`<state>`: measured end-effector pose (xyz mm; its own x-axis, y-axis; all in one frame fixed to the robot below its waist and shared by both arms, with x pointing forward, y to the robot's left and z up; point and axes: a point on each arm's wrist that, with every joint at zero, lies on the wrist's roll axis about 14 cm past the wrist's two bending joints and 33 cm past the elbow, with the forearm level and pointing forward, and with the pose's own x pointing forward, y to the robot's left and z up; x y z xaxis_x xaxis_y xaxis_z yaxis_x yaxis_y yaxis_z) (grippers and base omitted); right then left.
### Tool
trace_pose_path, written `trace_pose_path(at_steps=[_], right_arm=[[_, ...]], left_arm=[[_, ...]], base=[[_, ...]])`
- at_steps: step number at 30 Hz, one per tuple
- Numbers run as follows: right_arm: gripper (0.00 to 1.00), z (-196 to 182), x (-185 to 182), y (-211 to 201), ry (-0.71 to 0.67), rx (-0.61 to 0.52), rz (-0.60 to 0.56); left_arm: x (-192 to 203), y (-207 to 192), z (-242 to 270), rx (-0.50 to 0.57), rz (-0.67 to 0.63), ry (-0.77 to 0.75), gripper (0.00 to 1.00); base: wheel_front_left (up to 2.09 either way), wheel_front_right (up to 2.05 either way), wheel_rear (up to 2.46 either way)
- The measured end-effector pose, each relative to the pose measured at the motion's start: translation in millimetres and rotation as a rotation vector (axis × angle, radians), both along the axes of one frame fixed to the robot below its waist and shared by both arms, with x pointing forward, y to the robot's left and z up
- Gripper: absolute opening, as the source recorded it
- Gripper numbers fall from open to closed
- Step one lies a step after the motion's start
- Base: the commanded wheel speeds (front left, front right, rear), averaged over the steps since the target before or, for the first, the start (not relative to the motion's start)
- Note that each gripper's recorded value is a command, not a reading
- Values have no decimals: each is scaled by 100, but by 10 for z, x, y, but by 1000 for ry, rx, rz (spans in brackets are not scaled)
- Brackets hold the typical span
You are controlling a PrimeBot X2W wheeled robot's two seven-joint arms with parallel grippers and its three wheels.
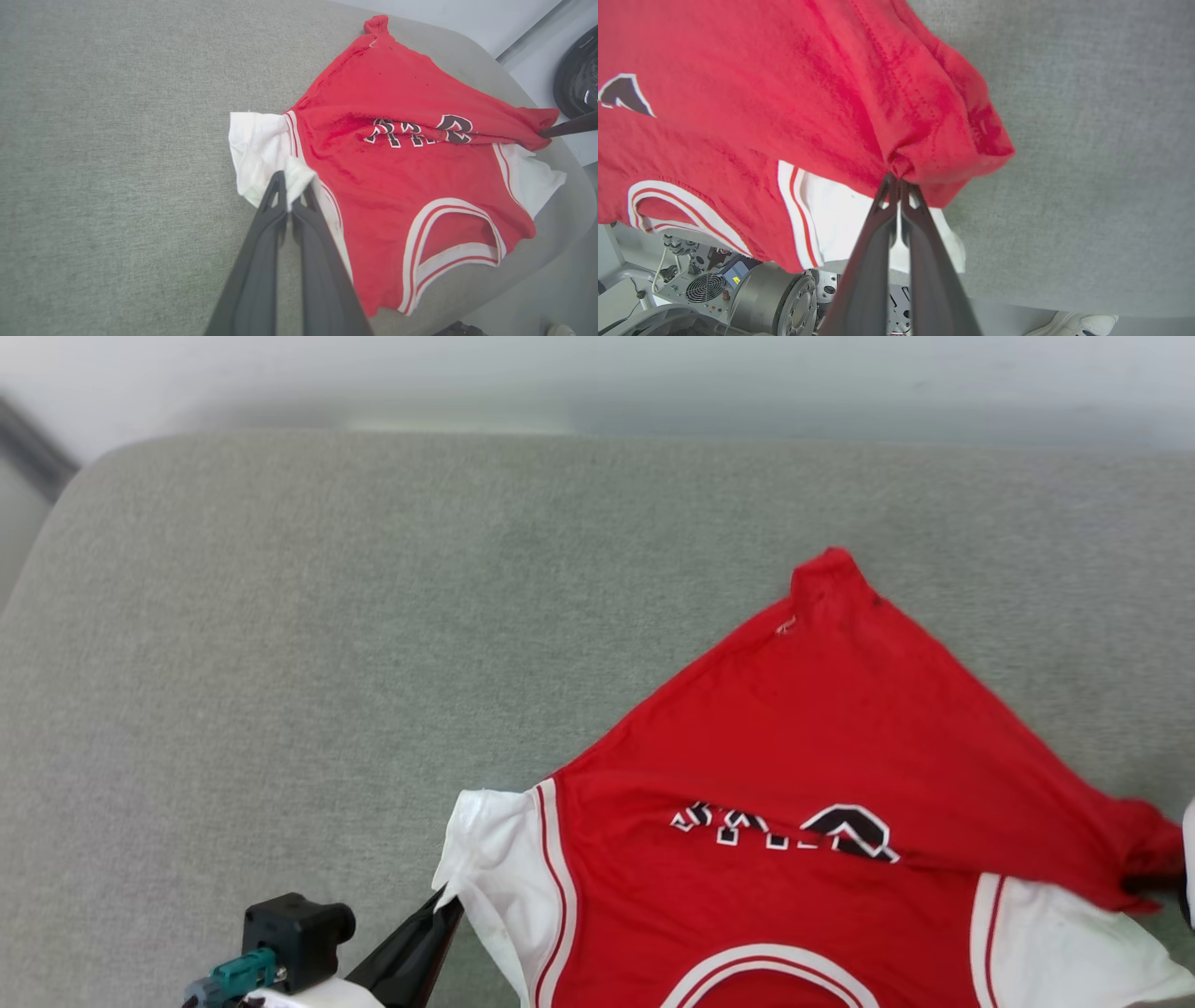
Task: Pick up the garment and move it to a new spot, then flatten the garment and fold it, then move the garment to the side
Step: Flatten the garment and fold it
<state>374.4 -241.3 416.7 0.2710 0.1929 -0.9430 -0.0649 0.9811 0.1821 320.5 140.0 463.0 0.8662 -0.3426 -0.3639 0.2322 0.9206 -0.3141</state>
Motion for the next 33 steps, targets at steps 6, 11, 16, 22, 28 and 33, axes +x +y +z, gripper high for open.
trace_pose_path(at_steps=[6, 11, 16, 22, 28, 33], right_arm=[[0, 35, -435, -97, -9, 19, -49], [0, -51, -734, -139, 11, 32, -96], [0, -186, -912, -99, 34, 50, -123], [0, -286, -999, -51, 55, 49, -110], [100, -141, -787, -13, -30, 55, -72], [100, 183, -452, 93, -141, 69, -2]], left_arm=[[-26, -39, 63, -7, -6, -35, 0], [-22, -46, 116, -13, -7, -57, 0], [-26, -49, 137, -16, -6, -65, 0], [-35, -64, 167, -28, -4, -69, 0], [-44, -56, 203, -27, -1, -77, 0], [-66, -40, 221, -27, 5, -81, 0]], base=[[0, 0, 0], [0, 0, 0], [0, 0, 0], [0, 0, 0], [0, 0, 0], [0, 0, 0]])
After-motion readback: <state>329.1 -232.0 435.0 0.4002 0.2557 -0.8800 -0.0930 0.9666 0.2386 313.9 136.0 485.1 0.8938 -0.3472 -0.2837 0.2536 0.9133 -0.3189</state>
